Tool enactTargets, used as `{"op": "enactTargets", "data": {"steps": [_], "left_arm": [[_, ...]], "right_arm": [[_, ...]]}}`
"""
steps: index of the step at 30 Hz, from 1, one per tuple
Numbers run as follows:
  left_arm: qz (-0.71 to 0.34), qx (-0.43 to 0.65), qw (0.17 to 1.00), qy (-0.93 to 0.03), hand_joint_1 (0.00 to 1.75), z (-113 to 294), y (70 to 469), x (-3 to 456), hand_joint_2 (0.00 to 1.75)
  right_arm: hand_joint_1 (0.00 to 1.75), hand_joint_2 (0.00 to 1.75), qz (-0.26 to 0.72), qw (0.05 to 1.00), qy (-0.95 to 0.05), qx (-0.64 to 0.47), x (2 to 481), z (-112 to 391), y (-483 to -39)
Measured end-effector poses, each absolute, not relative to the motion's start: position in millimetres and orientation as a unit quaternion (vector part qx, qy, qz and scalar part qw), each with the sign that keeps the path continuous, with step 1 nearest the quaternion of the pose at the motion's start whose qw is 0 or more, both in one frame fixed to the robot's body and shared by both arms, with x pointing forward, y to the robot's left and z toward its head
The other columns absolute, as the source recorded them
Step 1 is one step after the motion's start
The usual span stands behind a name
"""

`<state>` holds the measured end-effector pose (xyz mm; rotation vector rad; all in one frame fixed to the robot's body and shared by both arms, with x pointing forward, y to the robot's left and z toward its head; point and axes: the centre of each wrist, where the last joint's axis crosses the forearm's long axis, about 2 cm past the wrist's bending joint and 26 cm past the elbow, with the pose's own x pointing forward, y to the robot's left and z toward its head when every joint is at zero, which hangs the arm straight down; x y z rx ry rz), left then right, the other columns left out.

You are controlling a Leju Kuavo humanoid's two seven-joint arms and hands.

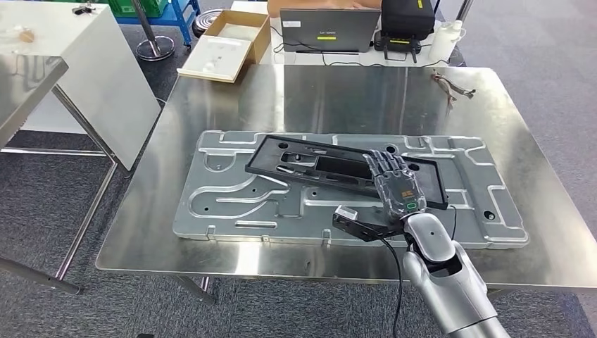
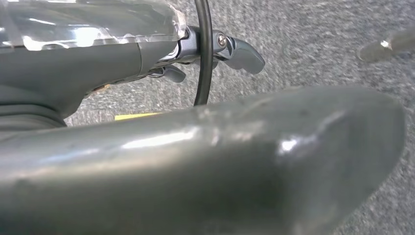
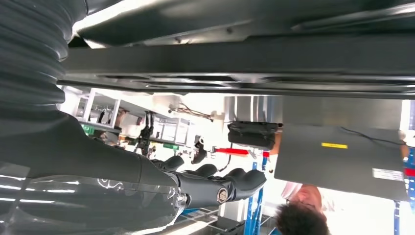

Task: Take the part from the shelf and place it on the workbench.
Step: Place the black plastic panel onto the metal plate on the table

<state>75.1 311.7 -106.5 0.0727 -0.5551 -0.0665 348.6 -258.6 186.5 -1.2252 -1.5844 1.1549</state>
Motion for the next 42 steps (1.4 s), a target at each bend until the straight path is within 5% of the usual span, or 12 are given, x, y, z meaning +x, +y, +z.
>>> {"op": "enactTargets", "data": {"steps": [42], "left_arm": [[-0.032,0.028,0.961,-0.273,0.00,-107,305,73,0.00]], "right_arm": [[0.00,1.75,0.469,0.430,-0.613,-0.470,326,149,-257]]}}
